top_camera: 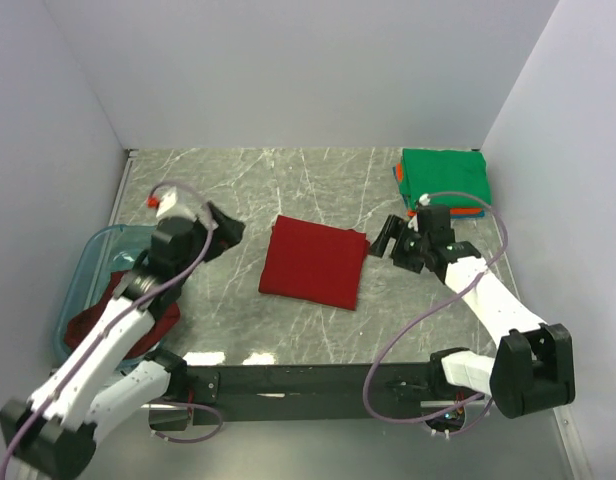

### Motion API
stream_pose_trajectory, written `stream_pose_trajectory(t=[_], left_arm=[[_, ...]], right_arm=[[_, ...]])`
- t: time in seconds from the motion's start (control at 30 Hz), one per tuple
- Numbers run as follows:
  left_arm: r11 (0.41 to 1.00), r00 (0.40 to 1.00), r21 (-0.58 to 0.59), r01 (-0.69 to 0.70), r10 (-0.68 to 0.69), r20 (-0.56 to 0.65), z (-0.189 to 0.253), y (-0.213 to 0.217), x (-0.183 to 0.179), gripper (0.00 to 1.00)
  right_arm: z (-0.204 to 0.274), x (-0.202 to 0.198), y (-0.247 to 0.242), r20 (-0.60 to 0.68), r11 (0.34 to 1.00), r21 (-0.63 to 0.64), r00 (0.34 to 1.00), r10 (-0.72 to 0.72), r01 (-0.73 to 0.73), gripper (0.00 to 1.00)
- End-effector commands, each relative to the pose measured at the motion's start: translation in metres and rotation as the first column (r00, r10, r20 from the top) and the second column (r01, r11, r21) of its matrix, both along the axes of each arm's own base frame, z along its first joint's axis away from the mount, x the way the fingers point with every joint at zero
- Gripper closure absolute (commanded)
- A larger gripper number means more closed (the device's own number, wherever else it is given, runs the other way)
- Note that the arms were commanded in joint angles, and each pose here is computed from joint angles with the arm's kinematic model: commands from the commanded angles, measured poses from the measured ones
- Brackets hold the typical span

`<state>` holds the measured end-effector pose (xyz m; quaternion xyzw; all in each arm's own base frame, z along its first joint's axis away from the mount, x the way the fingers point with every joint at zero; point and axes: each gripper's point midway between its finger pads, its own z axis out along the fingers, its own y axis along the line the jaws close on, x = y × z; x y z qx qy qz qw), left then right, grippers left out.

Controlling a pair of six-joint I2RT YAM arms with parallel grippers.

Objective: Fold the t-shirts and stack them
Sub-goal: Fold the tshirt, then neatly place the folded tshirt to the corner

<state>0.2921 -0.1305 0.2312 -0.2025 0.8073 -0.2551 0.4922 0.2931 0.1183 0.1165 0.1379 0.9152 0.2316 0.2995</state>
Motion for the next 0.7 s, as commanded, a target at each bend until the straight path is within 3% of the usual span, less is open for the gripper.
stream_pose_trajectory(t=[0.0,0.27,0.67], left_arm=[[0.996,0.992,-0.008,-0.088,0.087,-0.094,-0.036,0.021,-0.028,0.00],[0.983,0.984,-0.097,-0.156,0.146,-0.101,-0.049,0.037,-0.058,0.01],[0.985,0.979,-0.061,-0.159,0.150,-0.137,-0.058,0.038,-0.058,0.01]], right_arm=[[-0.009,-0.013,0.002,0.008,1.000,-0.025,1.000,0.001,-0.001,0.11],[-0.029,-0.014,0.022,-0.022,0.999,-0.042,1.000,0.003,-0.004,0.11],[-0.062,0.002,0.058,-0.107,0.994,-0.103,0.994,0.036,-0.047,0.19]])
